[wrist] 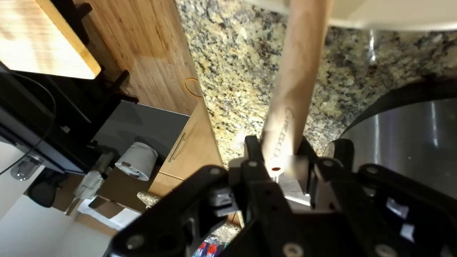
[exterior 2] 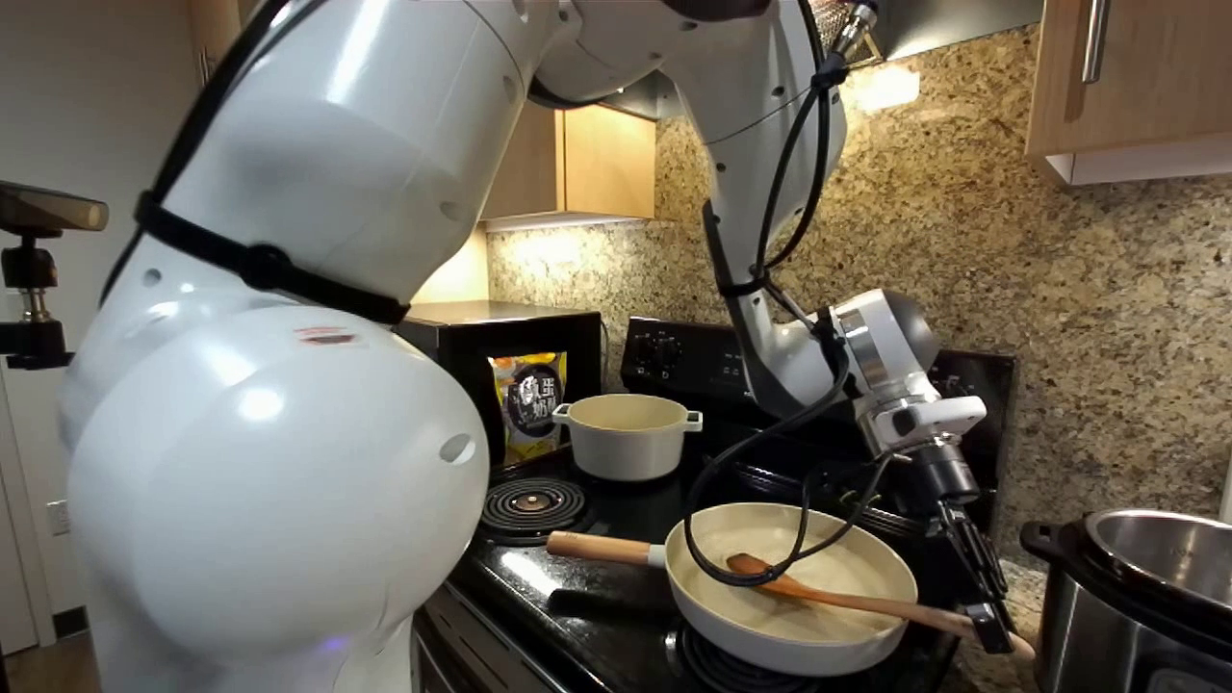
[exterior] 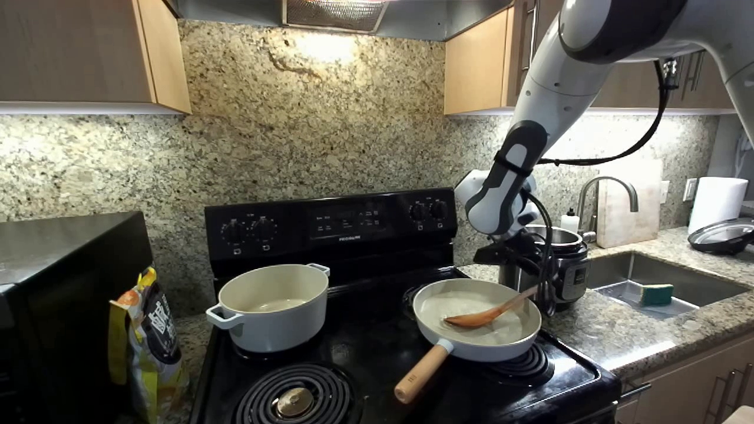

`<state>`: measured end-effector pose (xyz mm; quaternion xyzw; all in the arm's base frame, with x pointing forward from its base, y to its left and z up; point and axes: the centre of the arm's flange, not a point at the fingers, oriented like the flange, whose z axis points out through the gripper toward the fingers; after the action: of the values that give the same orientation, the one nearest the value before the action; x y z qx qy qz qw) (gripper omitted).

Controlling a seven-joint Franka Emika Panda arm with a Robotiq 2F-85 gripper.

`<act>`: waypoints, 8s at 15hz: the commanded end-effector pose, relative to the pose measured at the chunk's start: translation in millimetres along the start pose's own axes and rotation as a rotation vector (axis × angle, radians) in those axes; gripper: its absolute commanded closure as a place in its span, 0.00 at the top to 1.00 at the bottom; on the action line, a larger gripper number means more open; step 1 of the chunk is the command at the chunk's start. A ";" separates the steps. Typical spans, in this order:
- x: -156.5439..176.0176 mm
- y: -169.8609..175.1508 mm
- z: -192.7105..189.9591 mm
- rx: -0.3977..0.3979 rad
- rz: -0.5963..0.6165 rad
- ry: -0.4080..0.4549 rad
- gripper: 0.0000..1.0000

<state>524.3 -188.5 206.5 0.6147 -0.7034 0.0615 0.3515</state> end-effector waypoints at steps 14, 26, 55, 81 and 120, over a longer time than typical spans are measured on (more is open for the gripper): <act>53.8 24.4 -15.5 0.104 0.289 -0.191 0.11; 11.7 37.3 -17.3 0.118 0.180 -0.163 0.11; -5.9 25.5 -11.7 0.143 0.293 -0.321 0.11; 6.8 107.6 -111.4 0.414 0.062 -0.423 1.00; 63.5 300.9 -84.2 0.488 -1.174 -0.248 1.00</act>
<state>286.2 -126.1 409.9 0.9621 -0.2504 -0.0542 0.0930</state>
